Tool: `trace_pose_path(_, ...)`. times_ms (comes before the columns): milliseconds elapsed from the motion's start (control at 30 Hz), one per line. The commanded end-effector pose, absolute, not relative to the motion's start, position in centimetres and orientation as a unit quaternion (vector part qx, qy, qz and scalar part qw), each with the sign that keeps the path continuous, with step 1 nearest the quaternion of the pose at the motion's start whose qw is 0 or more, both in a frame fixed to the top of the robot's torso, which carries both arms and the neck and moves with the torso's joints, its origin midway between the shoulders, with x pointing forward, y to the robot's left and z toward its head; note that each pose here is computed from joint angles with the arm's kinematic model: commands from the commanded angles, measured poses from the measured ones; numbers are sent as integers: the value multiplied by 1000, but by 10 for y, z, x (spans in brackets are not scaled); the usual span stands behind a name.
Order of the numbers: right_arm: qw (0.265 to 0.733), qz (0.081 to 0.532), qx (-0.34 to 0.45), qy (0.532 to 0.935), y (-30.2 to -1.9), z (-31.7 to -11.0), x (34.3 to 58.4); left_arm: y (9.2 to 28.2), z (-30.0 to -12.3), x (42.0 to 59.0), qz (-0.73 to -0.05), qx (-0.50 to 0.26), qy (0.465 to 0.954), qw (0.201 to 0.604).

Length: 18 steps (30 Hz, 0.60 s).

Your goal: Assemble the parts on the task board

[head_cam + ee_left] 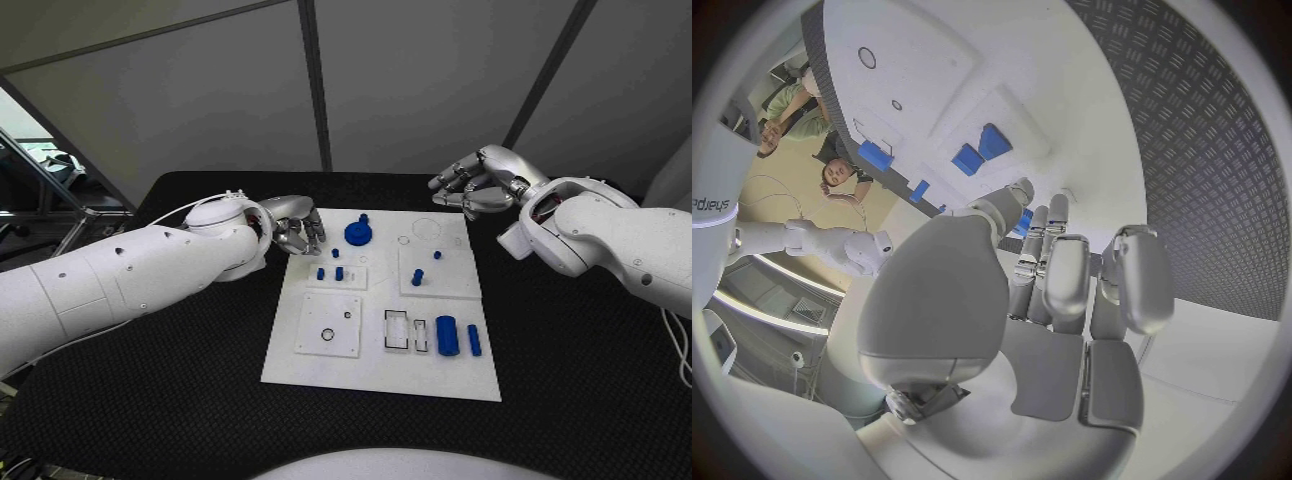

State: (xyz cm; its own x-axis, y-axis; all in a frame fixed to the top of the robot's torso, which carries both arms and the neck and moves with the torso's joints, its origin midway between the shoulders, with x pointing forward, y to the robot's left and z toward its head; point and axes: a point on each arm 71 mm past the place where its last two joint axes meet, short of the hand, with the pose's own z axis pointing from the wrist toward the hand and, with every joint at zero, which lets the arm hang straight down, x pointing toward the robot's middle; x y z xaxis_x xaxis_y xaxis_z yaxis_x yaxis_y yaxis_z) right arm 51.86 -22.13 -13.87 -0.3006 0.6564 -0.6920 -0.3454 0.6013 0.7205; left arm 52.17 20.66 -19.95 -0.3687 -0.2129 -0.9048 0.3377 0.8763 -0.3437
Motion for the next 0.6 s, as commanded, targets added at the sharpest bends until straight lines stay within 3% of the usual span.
trace_pose_path(33, 596, 363, 26, 716, -221, -142, 515, 216, -184, 522, -309, -24, 752, 582)
trace_pose_path(200, 621, 291, -52, 726, -222, -145, 508, 242, -170, 519, -404, -170, 696, 569)
trace_pose_path(400, 632, 216, -126, 734, -217, -160, 498, 267, -163, 513, -495, -333, 617, 514)
trace_pose_path(600, 635, 186, -159, 732, -211, -172, 492, 271, -160, 508, -556, -403, 566, 457)
